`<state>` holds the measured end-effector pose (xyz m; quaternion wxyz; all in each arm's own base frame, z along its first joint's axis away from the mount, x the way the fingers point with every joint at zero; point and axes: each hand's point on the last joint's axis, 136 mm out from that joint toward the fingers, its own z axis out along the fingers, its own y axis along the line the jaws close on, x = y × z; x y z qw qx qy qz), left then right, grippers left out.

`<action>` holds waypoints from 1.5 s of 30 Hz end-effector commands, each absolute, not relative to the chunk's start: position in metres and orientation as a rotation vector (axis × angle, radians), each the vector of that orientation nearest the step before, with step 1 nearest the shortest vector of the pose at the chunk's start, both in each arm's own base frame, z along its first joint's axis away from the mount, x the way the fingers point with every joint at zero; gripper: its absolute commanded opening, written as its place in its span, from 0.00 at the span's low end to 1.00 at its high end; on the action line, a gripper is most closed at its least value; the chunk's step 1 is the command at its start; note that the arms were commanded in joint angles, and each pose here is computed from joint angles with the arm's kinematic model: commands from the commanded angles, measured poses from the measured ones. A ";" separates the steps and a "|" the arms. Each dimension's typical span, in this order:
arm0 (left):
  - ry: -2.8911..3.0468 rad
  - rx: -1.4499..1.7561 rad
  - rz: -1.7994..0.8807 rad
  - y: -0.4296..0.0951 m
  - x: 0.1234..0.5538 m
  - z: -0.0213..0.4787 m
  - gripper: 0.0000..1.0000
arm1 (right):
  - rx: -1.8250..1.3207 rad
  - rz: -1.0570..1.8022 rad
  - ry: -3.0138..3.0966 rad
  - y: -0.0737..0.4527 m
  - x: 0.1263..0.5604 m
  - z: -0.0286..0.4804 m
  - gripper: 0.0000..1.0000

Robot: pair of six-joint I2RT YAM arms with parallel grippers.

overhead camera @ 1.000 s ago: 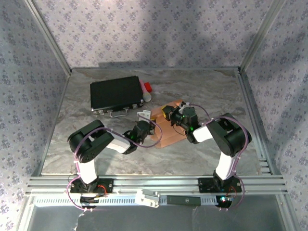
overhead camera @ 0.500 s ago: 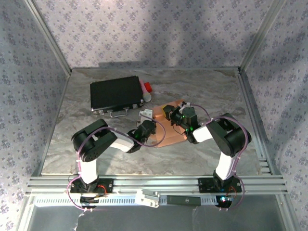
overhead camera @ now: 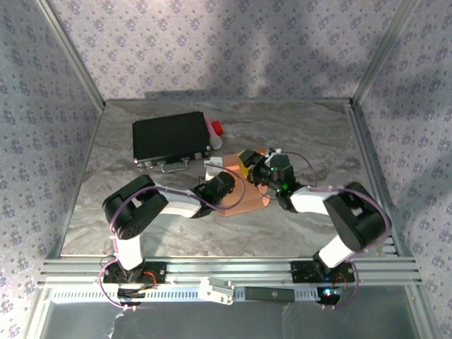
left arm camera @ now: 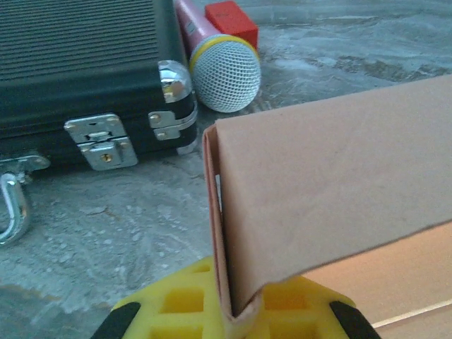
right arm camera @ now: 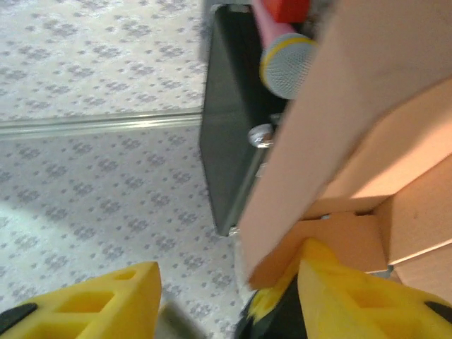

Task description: Fold the paper box

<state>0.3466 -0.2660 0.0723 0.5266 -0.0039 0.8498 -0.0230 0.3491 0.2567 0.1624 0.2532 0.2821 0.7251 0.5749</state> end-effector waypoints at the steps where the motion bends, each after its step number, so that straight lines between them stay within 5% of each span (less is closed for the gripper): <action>1: 2.092 -0.048 -0.016 -0.251 0.347 0.088 0.00 | 0.759 1.361 2.045 0.228 0.340 0.169 0.64; 10: 2.223 -0.045 -0.023 -0.234 0.346 0.096 0.00 | 0.726 1.158 2.053 0.171 0.324 0.214 0.67; 15: 2.272 -0.019 -0.002 -0.229 0.340 0.110 0.00 | 0.697 1.057 2.117 0.162 0.321 0.217 0.60; 32: 2.409 0.020 -0.029 -0.224 0.305 0.125 0.00 | 0.538 0.881 2.289 0.235 0.349 0.205 0.63; 45: 2.359 0.049 -0.063 -0.227 0.297 0.143 0.00 | 0.510 0.826 2.287 0.230 0.353 0.188 0.74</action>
